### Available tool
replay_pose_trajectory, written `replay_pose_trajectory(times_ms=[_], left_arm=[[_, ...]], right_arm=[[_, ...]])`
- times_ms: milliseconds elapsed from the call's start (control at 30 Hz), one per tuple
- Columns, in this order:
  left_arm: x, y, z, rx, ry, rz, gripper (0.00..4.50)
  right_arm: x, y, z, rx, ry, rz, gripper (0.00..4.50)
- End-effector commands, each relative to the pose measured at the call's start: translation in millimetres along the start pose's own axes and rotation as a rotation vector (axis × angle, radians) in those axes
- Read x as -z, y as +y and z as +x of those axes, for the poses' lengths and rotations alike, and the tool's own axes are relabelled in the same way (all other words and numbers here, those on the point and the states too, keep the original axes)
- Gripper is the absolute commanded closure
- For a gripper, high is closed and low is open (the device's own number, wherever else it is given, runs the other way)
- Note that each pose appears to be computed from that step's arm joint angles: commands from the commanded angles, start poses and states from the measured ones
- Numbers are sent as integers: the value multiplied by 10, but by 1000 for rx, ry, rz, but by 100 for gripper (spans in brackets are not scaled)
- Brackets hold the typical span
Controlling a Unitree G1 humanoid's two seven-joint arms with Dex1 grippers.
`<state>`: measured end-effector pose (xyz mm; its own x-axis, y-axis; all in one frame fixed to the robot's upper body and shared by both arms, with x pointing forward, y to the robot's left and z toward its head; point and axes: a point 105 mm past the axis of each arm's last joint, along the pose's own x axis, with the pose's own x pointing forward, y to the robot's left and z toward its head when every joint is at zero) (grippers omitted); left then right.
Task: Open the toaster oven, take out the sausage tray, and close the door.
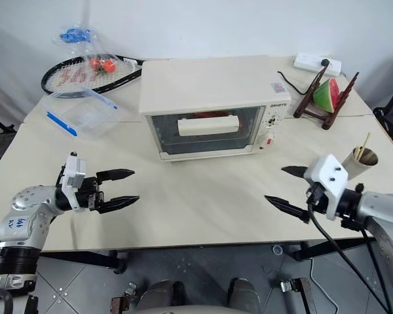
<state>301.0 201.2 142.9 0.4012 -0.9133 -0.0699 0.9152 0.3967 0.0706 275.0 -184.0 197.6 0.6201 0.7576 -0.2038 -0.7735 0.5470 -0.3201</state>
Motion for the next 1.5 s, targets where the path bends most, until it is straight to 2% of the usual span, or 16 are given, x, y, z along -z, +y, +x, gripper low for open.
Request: replay_pose_trajectory(times_ms=[33,300,700,867,933,1133,1267,1467,1500], left_arm=[[-218,1,64,22,-97,53,0],[-270,35,124,-29,-157,109,0],[-219,-41,40,-71,-160,98,0],[-243,-34,40,-78,-172,96,0],[-265,-28,30,-81,-180,94,0],[-406,42,-5,-107,-232,76,0],[-546,116,16,-131,-286,20,0],[-612,122,-4,-124,-305,-51,0],[-636,107,-22,-106,-321,-60,40]], right_arm=[[-213,44,268,-77,-82,-10,4],[-405,-171,622,-145,-143,-64,4],[-527,-374,810,-199,-152,-158,4],[-679,-380,835,-214,-209,-183,4],[-717,-325,817,-237,-224,-191,4],[-738,90,733,-377,-224,-202,4],[-605,297,727,-410,-189,-203,4],[-380,375,721,-395,-135,-194,4],[-344,379,720,-389,-127,-192,0]])
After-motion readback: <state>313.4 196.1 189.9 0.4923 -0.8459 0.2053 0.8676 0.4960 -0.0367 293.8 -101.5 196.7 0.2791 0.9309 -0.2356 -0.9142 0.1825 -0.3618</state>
